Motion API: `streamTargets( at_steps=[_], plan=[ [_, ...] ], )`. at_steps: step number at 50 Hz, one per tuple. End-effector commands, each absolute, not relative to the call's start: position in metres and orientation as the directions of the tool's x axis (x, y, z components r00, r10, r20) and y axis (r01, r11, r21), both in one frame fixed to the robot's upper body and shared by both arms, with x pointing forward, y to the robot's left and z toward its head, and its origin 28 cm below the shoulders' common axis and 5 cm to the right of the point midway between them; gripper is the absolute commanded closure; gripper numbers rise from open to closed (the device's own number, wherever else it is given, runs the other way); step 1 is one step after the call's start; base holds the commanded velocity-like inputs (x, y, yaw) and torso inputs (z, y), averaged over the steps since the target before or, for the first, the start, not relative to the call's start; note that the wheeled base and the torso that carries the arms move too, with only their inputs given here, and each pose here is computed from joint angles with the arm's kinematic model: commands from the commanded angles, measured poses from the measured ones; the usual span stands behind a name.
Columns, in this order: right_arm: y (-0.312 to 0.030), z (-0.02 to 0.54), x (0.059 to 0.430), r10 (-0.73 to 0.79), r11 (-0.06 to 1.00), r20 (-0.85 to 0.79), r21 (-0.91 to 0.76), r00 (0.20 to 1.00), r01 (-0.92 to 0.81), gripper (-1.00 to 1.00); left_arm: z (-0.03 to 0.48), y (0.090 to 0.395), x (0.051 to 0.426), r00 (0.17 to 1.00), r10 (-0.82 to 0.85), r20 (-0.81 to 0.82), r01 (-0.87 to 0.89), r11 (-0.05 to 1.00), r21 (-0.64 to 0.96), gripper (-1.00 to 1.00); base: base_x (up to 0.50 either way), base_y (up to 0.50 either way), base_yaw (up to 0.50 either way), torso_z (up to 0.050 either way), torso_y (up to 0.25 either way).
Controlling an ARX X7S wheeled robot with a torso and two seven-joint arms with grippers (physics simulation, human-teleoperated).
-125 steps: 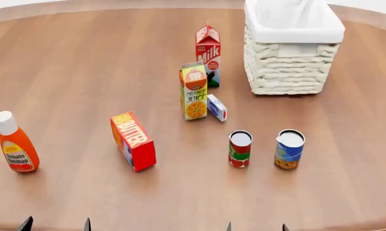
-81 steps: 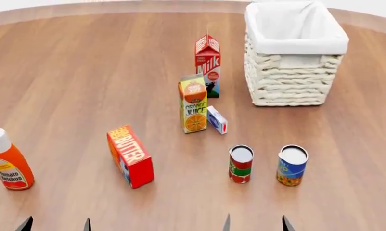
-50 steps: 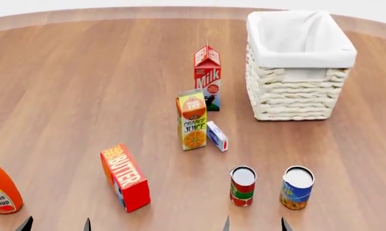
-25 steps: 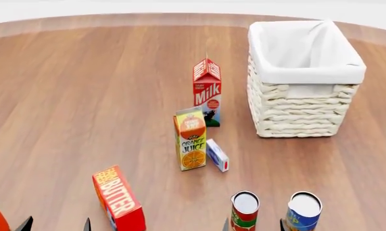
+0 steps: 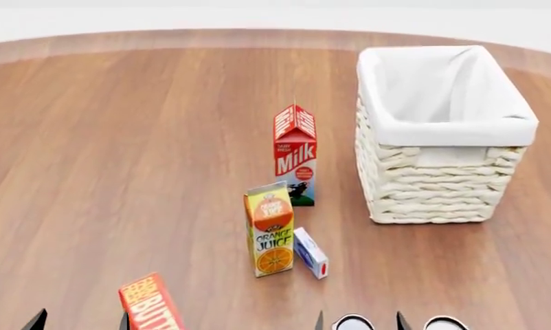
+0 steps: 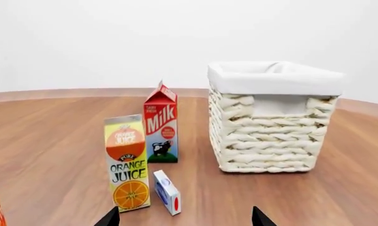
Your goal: Pick up the orange juice, and put it in the basket.
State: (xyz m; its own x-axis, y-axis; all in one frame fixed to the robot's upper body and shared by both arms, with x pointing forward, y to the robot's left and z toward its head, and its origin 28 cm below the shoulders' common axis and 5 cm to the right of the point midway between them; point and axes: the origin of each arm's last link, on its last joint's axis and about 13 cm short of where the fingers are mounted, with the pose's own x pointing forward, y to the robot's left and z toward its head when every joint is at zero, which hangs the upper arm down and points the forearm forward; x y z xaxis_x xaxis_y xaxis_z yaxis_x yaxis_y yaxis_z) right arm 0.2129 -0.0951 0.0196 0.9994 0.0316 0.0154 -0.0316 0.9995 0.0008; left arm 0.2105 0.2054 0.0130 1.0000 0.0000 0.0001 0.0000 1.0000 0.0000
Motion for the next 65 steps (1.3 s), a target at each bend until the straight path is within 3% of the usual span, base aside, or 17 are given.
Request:
streamTargets(
  at_steps=[1,65],
  plan=[
    [-0.0959,0.0188,0.2135,0.033,0.999,0.015,0.001,0.999,-0.033,-1.0,0.013,0.2054,0.2105,1.0,0.0,0.0,0.0,1.0,0.0,-1.0,0.21,0.0,0.0,0.0,0.0],
    [-0.0961,0.0233,0.2122,0.036,0.999,0.027,0.001,0.999,-0.036,-1.0,0.013,0.2054,0.2105,1.0,0.0,0.0,0.0,1.0,0.0,-1.0,0.21,0.0,0.0,0.0,0.0]
  ],
)
